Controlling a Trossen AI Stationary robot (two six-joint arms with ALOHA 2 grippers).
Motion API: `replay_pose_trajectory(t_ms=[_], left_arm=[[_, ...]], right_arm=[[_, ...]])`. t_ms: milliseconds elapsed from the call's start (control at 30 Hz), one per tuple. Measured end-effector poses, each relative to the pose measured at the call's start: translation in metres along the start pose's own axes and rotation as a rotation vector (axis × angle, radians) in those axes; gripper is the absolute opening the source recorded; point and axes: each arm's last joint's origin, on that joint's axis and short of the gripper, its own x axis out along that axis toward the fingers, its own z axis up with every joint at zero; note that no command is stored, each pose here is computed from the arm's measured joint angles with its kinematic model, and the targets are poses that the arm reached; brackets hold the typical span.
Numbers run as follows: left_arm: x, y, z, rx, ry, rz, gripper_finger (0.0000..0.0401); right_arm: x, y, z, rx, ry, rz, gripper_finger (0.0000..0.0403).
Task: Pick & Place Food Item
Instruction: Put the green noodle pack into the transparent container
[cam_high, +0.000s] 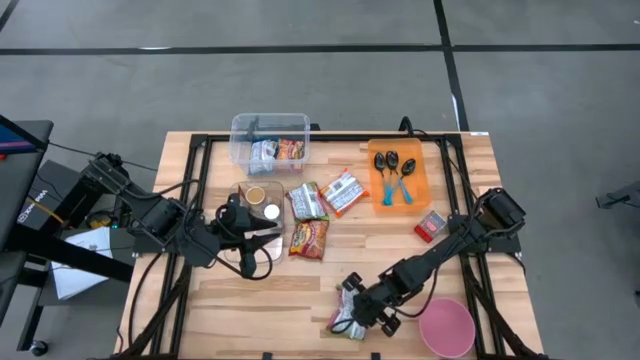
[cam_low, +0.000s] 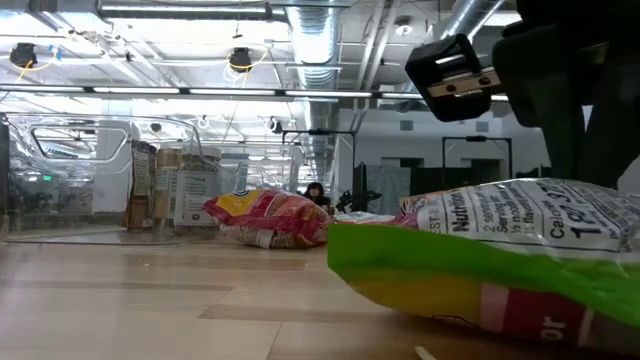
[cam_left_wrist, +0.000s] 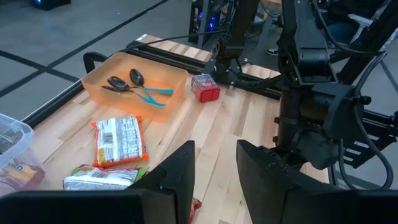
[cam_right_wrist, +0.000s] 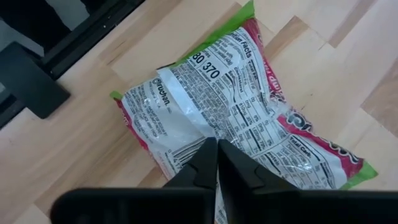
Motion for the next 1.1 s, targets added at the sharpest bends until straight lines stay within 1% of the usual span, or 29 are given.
replay_pose_trajectory(t_ms=[100,233,367,567,767,867,1000,1100], left_arm=[[0.000,0.000,0.000,-0.001,-0.001,-0.001,0.0112],[0.000,0.000,0.001,-0.006,-0.005,-0.003,0.0112],[0.000,0.000,0.001,-0.005,-0.004,-0.003,0.0112],[0.000,0.000,0.000,-0.005,-0.004,-0.003,0.0112],[0.000,0.000,0.000,0.000,0.000,0.000,0.0112],[0.000,0.000,-0.001,0.006,0.004,0.003,0.0112],[0.000,0.001,-0.001,0.012,0.010,0.006,0.0112],[0.000,0.001,-0.001,0.014,0.011,0.007,0.0112]], right_arm=[[0.000,0.000,0.000,0.019,-0.003,0.009,0.0006],[-0.008,-0.001,0.001,0.046,-0.018,0.020,0.0001],[-0.032,-0.007,0.009,0.100,-0.098,-0.003,0.0001],[-0.073,-0.024,0.016,0.187,-0.206,-0.135,0.0000],[-0.111,-0.045,0.018,0.210,-0.316,-0.271,0.0000],[-0.125,-0.057,0.015,0.239,-0.338,-0.328,0.0000],[-0.138,-0.077,0.008,0.344,-0.367,-0.400,0.0000],[-0.145,-0.095,0.005,0.389,-0.390,-0.446,0.0000]])
